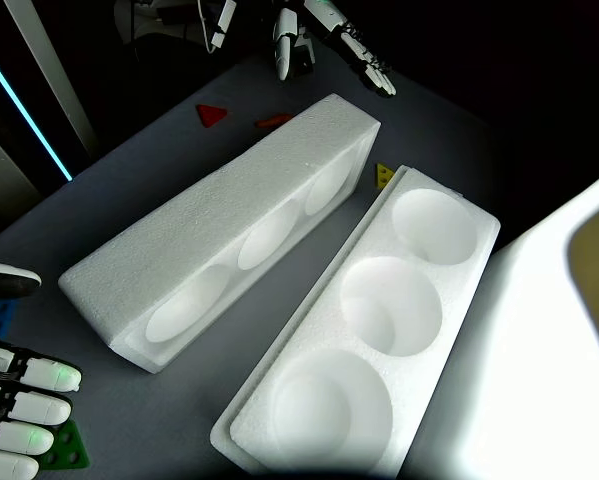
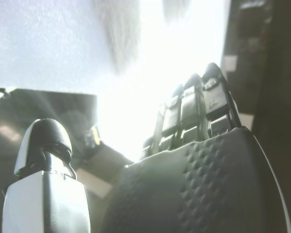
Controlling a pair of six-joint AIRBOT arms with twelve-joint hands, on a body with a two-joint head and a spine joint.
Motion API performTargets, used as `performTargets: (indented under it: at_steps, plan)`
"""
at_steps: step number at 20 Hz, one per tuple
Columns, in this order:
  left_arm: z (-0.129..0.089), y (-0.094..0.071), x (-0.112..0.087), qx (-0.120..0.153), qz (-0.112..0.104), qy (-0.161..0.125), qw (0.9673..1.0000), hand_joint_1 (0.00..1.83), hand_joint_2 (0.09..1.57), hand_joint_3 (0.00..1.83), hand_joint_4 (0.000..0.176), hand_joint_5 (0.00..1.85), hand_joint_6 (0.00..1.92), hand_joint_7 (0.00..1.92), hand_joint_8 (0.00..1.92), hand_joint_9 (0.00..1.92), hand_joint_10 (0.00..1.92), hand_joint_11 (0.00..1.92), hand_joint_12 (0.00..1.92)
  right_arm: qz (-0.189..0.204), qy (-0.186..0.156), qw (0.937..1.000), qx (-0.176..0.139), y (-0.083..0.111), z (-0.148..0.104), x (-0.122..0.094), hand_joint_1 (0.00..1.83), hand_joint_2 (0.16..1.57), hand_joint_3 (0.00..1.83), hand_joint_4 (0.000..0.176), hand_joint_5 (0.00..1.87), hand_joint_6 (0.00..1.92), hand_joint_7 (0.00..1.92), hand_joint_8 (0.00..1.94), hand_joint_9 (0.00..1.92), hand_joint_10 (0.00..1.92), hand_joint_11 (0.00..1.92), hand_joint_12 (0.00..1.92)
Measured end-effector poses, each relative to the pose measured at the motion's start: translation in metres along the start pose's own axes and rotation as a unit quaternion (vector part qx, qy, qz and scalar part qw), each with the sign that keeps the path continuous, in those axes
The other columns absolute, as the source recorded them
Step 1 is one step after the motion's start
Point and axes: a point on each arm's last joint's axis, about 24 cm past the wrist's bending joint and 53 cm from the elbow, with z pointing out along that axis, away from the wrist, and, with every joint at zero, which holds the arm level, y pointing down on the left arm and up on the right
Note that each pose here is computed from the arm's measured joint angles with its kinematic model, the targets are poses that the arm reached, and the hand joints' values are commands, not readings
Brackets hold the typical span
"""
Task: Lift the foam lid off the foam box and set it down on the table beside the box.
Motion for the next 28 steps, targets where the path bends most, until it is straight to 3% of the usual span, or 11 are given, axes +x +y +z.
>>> performTargets:
  at_steps: [2, 5, 7, 9, 15, 16, 18, 25, 26, 27, 28]
  plan:
    - [0.004, -0.015, -0.01, 0.023, 0.02, -0.007, 0.9995, 0.48, 1.1, 0.01, 0.025, 0.01, 0.0, 0.0, 0.0, 0.0, 0.0, 0.01, 0.0, -0.011, -0.008, 0.9999, -0.011, 0.006, 0.001, -0.008, 0.43, 1.18, 0.01, 0.028, 0.0, 0.0, 0.0, 0.0, 0.0, 0.0, 0.0, 0.0]
    - [0.013, -0.04, -0.017, 0.064, 0.04, -0.013, 0.9971, 0.41, 1.13, 0.02, 0.039, 0.02, 0.01, 0.0, 0.0, 0.0, 0.0, 0.0, 0.0, -0.02, -0.018, 0.999, -0.036, 0.021, 0.006, -0.014, 0.41, 1.21, 0.0, 0.074, 0.0, 0.0, 0.0, 0.0, 0.0, 0.0, 0.01, 0.3]
    - [0.023, -0.059, -0.019, 0.096, 0.055, -0.011, 0.9938, 0.35, 1.13, 0.01, 0.094, 0.0, 0.0, 0.0, 0.0, 0.0, 0.0, 0.0, 0.0, -0.025, -0.022, 0.9976, -0.06, 0.035, 0.01, -0.015, 0.43, 1.21, 0.0, 0.062, 0.0, 0.0, 0.0, 0.0, 0.0, 0.0, 0.0, 0.94]
    - [0.036, -0.075, -0.019, 0.122, 0.063, -0.005, 0.9905, 0.36, 1.1, 0.0, 0.137, 0.03, 0.01, 0.0, 0.0, 0.0, 0.0, 0.0, 0.0, -0.029, -0.024, 0.9959, -0.082, 0.047, 0.015, -0.016, 0.4, 1.24, 0.0, 0.086, 0.0, 0.0, 0.0, 0.0, 0.0, 0.0, 0.0, 1.06]
    - [0.067, -0.095, 0.014, 0.159, 0.076, 0.049, 0.9832, 0.42, 1.12, 0.0, 0.11, 0.03, 0.01, 0.0, 0.0, 0.0, 0.0, 0.0, 0.0, -0.032, -0.018, 0.9922, -0.119, 0.065, 0.034, -0.011, 0.4, 1.22, 0.0, 0.079, 0.0, 0.0, 0.0, 0.0, 0.0, 0.0, 0.0, 0.76]
    - [0.069, -0.096, 0.019, 0.16, 0.077, 0.056, 0.9826, 0.35, 1.12, 0.0, 0.086, 0.03, 0.01, 0.0, 0.0, 0.0, 0.0, 0.0, 0.0, -0.032, -0.01, 0.9916, -0.125, 0.068, 0.037, -0.006, 0.36, 1.23, 0.0, 0.087, 0.0, 0.0, 0.0, 0.0, 0.0, 0.0, 0.0, 0.24]
    - [0.073, -0.095, 0.018, 0.156, 0.079, 0.057, 0.9829, 0.39, 1.13, 0.01, 0.068, 0.03, 0.01, 0.0, 0.0, 0.0, 0.0, 0.0, 0.0, -0.034, -0.004, 0.9911, -0.129, 0.071, 0.041, -0.002, 0.35, 1.23, 0.0, 0.054, 0.0, 0.0, 0.0, 0.0, 0.0, 0.0, 0.0, 0.05]
    - [0.083, -0.109, 0.024, 0.179, 0.087, 0.069, 0.9775, 0.35, 1.13, 0.0, 0.058, 0.03, 0.01, 0.0, 0.0, 0.0, 0.0, 0.0, 0.0, -0.048, -0.006, 0.9895, -0.136, 0.076, 0.046, -0.004, 0.46, 1.2, 0.0, 0.022, 0.0, 0.0, 0.0, 0.0, 0.0, 0.0, 0.0, 0.0]
    - [0.084, -0.11, 0.026, 0.18, 0.086, 0.07, 0.9774, 0.36, 1.14, 0.01, 0.062, 0.03, 0.01, 0.0, 0.0, 0.0, 0.0, 0.0, 0.0, -0.048, -0.005, 0.9894, -0.137, 0.077, 0.046, -0.004, 0.47, 1.2, 0.0, 0.051, 0.0, 0.0, 0.0, 0.0, 0.0, 0.0, 0.0, 0.0]
    - [0.085, -0.113, 0.026, 0.185, 0.087, 0.07, 0.9764, 0.37, 1.21, 0.03, 0.083, 0.05, 0.01, 0.0, 0.0, 0.0, 0.0, 0.0, 0.0, -0.049, -0.004, 0.9887, -0.142, 0.079, 0.046, -0.003, 0.42, 1.24, 0.01, 0.0, 0.0, 0.0, 0.0, 0.0, 0.0, 0.0, 0.03, 0.02]
    - [0.086, -0.114, 0.025, 0.187, 0.087, 0.069, 0.9761, 0.42, 1.25, 0.02, 0.069, 0.1, 0.02, 0.0, 0.0, 0.0, 0.0, 0.0, 0.09, -0.05, -0.002, 0.9884, -0.143, 0.08, 0.046, -0.002, 0.38, 1.26, 0.02, 0.004, 0.0, 0.0, 0.0, 0.0, 0.0, 0.0, 0.03, 0.03]
